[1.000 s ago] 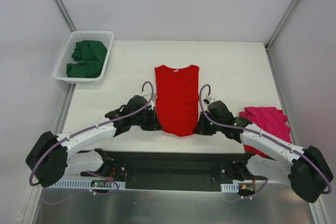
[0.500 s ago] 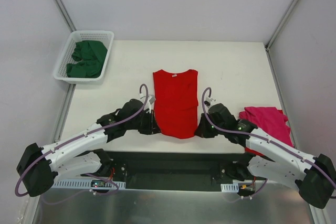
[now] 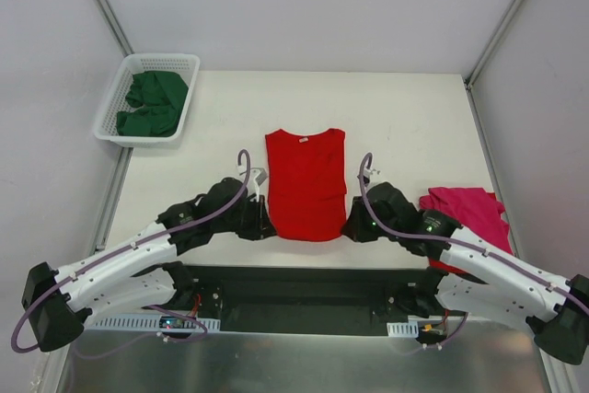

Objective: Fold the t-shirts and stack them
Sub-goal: Fold the long partially folded tshirt into a neat square

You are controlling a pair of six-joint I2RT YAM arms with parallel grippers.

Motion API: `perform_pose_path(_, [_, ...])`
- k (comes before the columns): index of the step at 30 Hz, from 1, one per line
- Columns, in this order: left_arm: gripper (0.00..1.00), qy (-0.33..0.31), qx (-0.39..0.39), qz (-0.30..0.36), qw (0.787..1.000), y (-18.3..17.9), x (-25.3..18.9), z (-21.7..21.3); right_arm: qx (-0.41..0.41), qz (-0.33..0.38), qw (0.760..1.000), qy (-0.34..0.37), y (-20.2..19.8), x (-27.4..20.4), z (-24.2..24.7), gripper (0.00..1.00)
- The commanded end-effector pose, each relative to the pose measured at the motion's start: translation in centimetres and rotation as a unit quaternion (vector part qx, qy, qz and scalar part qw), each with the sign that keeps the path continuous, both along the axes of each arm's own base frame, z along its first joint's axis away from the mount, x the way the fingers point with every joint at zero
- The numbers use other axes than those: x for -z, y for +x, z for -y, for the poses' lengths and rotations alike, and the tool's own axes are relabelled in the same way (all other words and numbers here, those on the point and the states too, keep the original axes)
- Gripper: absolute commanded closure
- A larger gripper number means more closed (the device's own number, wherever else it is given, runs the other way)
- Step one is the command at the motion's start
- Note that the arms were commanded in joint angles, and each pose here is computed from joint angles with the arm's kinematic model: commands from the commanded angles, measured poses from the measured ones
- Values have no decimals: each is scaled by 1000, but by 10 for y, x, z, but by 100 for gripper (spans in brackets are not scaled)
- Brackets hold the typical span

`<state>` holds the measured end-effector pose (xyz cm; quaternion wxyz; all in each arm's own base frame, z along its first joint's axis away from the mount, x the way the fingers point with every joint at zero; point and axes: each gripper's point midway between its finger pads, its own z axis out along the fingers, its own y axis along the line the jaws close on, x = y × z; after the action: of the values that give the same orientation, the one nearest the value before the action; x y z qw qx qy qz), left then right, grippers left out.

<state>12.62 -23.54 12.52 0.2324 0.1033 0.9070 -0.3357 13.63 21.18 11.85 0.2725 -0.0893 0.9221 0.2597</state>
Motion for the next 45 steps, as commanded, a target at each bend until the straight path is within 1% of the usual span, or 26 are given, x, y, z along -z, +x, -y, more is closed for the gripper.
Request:
perform_pose_path(1, [100, -3, -7, 42, 999, 9, -34, -1, 8, 35, 999, -3, 10, -30, 1, 99])
perform_pose_path(7, [100, 2, -5, 82, 997, 23, -68, 2, 3, 53, 999, -4, 17, -48, -4, 99])
perform_pose_path(13, [100, 16, -1, 91, 996, 31, -70, 6, 2, 78, 997, -14, 27, -65, -5, 99])
perform_pose_path(24, [100, 34, -8, 93, 995, 35, -62, 3, -9, 105, 994, -42, 46, -72, -13, 99])
perform_pose_path(30, [100, 49, -14, 112, 992, 45, -66, 2, -12, 101, 994, -36, 58, -74, -20, 99])
perform_pose_path(36, [100, 59, -20, 116, 991, 54, -65, 0, -10, 96, 995, -31, 72, -77, -19, 99])
perform_pose_path(45, [100, 59, -49, 120, 990, 80, -72, -20, -11, 95, 995, -27, 91, -83, -18, 99])
